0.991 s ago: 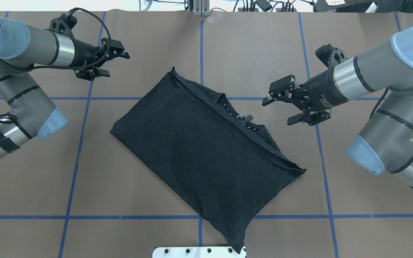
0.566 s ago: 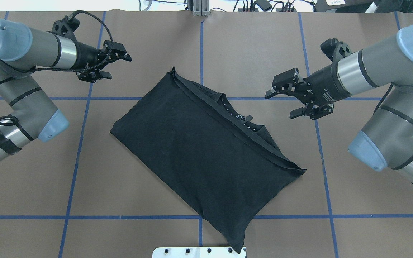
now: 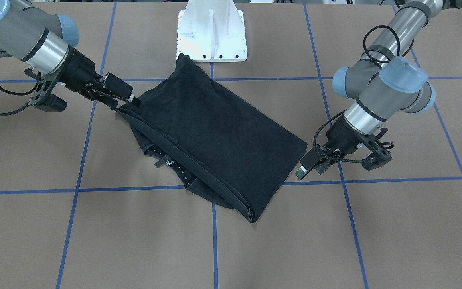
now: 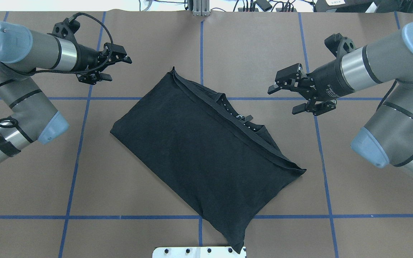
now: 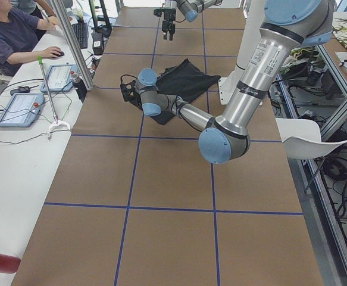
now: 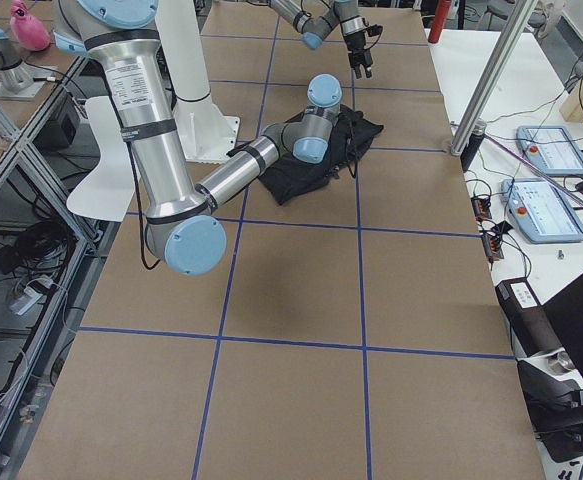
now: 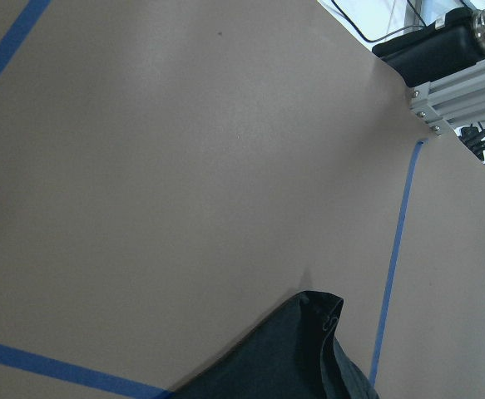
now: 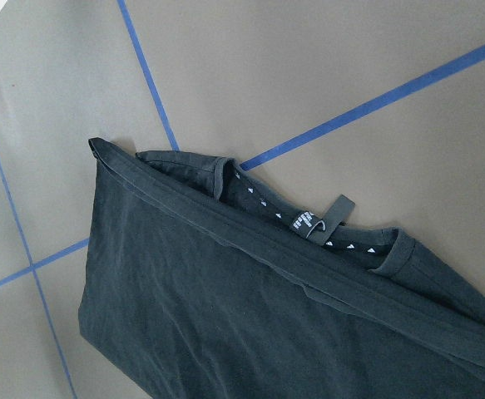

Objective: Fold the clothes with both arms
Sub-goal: 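Move the left gripper down to the shirt's corner nearest it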

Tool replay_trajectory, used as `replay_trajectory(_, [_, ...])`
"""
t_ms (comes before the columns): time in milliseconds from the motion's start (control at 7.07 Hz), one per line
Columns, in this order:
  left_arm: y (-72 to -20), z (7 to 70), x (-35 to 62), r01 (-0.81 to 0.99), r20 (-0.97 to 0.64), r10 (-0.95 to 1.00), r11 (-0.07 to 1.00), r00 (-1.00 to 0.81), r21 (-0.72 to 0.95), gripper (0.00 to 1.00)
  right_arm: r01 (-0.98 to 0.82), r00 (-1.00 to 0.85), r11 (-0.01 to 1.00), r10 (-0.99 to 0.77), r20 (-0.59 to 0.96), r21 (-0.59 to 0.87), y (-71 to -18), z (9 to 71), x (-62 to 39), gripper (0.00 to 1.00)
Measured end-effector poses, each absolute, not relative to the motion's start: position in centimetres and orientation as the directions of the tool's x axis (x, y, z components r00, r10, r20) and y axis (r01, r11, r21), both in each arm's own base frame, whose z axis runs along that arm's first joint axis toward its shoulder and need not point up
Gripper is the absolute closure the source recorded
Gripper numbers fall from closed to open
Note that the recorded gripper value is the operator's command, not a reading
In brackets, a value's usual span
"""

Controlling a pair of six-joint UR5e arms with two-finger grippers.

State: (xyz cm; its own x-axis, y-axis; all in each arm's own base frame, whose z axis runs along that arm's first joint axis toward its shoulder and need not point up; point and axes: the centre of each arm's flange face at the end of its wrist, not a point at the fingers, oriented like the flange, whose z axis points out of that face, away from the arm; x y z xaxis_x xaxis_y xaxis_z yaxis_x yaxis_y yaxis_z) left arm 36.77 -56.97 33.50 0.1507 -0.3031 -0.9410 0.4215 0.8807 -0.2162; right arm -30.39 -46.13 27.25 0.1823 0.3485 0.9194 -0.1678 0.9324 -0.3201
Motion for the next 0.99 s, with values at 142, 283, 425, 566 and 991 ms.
replay_trajectory(142, [-55.7,33.5,37.5,0.402,-0.943,-0.296,0.890,0.154,-0.214,0.00,-0.173,0.181,0.931,0.351,0.919,-0.321,-46.3,27.3,-30.2,0.00])
replay_trajectory(283, [-53.9,33.8,38.5,0.377,-0.944,-0.289,0.901,0.160,-0.212,0.00,-0.177,0.180,0.930,0.353,0.918,-0.323,-46.4,27.3,-30.1,0.00])
replay_trajectory(425, [-51.8,34.6,39.1,0.355,-0.942,-0.289,0.910,0.170,-0.214,0.00,-0.179,0.179,0.928,0.356,0.917,-0.325,-46.4,27.3,-30.0,0.00])
replay_trajectory(566, [-49.8,35.9,39.4,0.337,-0.937,-0.295,0.915,0.185,-0.221,0.00,-0.180,0.177,0.928,0.357,0.917,-0.327,-46.4,27.2,-29.9,0.00])
replay_trajectory(991, [-47.3,39.1,39.3,0.325,-0.920,-0.320,0.915,0.226,-0.239,0.00,-0.180,0.177,0.927,0.359,0.917,-0.328,-46.4,27.2,-29.9,0.00])
